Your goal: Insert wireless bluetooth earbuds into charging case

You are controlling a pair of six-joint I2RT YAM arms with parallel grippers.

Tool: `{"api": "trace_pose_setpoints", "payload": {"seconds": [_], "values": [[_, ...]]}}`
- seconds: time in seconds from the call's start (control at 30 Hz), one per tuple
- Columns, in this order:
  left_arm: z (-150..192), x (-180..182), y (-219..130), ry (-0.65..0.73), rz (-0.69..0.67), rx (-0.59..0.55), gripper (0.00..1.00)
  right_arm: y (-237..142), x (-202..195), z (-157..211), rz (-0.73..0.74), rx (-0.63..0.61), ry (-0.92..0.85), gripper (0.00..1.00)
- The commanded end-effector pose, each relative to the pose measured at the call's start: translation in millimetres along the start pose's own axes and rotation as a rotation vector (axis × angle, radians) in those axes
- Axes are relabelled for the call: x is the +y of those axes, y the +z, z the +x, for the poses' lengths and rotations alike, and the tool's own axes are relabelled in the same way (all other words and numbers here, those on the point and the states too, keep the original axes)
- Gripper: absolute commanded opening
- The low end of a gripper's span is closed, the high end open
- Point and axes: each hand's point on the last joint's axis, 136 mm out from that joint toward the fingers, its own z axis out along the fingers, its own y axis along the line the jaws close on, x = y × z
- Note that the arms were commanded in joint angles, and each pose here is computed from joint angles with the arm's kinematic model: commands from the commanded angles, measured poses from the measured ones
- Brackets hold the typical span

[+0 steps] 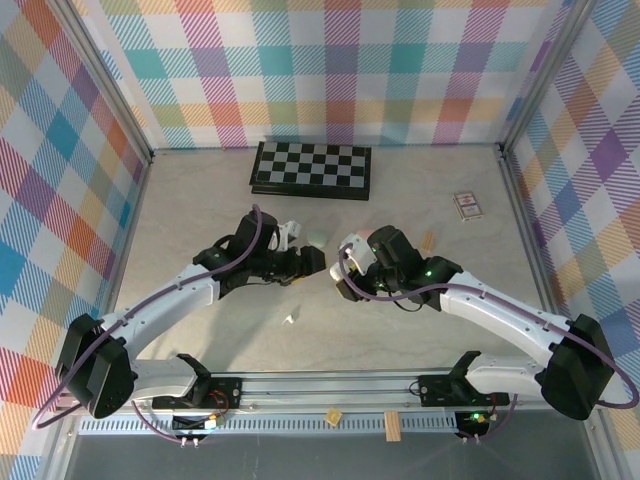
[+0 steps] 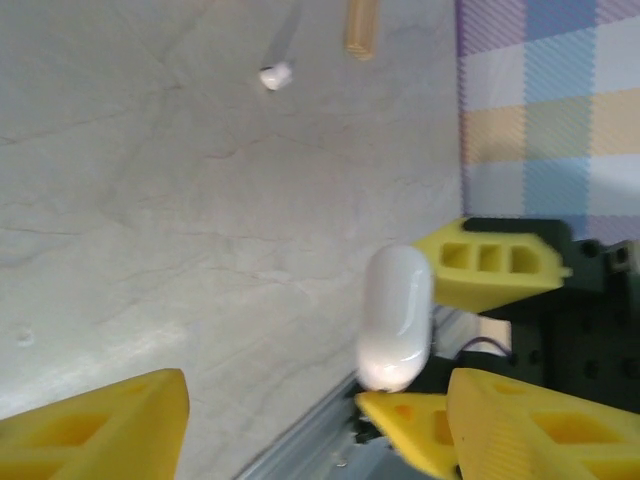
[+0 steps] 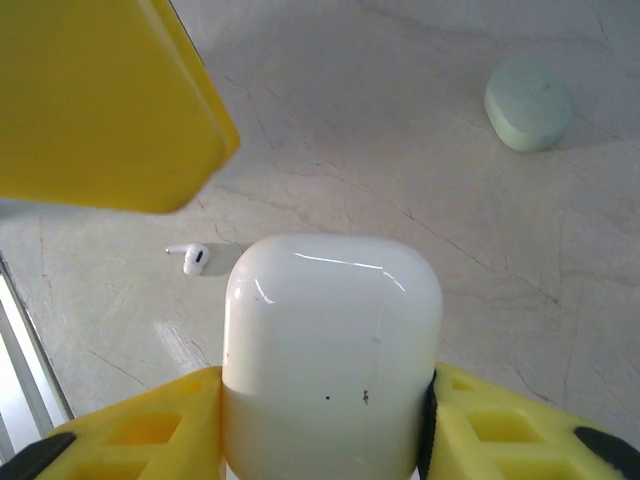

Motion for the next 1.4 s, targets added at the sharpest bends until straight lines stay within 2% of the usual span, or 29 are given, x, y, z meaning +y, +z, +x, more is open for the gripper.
{"api": "trace_pose_setpoints", "payload": {"seconds": [0.0, 0.3, 0.5, 0.6, 0.77, 0.9, 1.03, 1.2, 1.37], "values": [[2.2, -26.1, 4.7, -0.039, 0.123, 0.028, 0.62, -6.6, 11.2, -19.8, -0.047, -0.072, -0.052, 0.43], [14.1, -31.4, 24.0, -0.041, 0.151, 0.09, 0.4, -7.2, 12.9, -23.7, -0.053, -0.095, -0.057, 0.43], [16.1, -34.3, 25.5, -0.019, 0.161, 0.096, 0.13, -10.4, 11.5, -24.1, -0.042, -0.104, -0.06, 0.43], [11.9, -36.2, 22.3, 0.038, 0.167, 0.063, 0.07, -16.3, 13.8, -26.9, -0.05, -0.128, -0.057, 0.5], [0.4, -56.6, 1.0, 0.279, 0.242, -0.08, 0.06, -53.5, 34.2, -46.5, -0.172, -0.285, -0.022, 0.73], [-0.6, -82.3, -24.5, 0.478, 0.36, -0.202, 0.04, -92.6, 42.8, -65.0, -0.319, -0.419, 0.087, 0.75], [2.4, -108.6, -49.2, 0.599, 0.522, -0.316, 0.02, -130.3, 49.3, -87.8, -0.488, -0.55, 0.206, 0.76], [8.0, -139.9, -77.2, 0.664, 0.711, -0.391, 0.03, -151.5, 48.9, -106.0, -0.583, -0.664, 0.286, 0.76], [14.5, -157.5, -97.2, 0.708, 0.815, -0.427, 0.04, -153.3, 50.9, -112.9, -0.652, -0.688, 0.316, 0.74]]}}
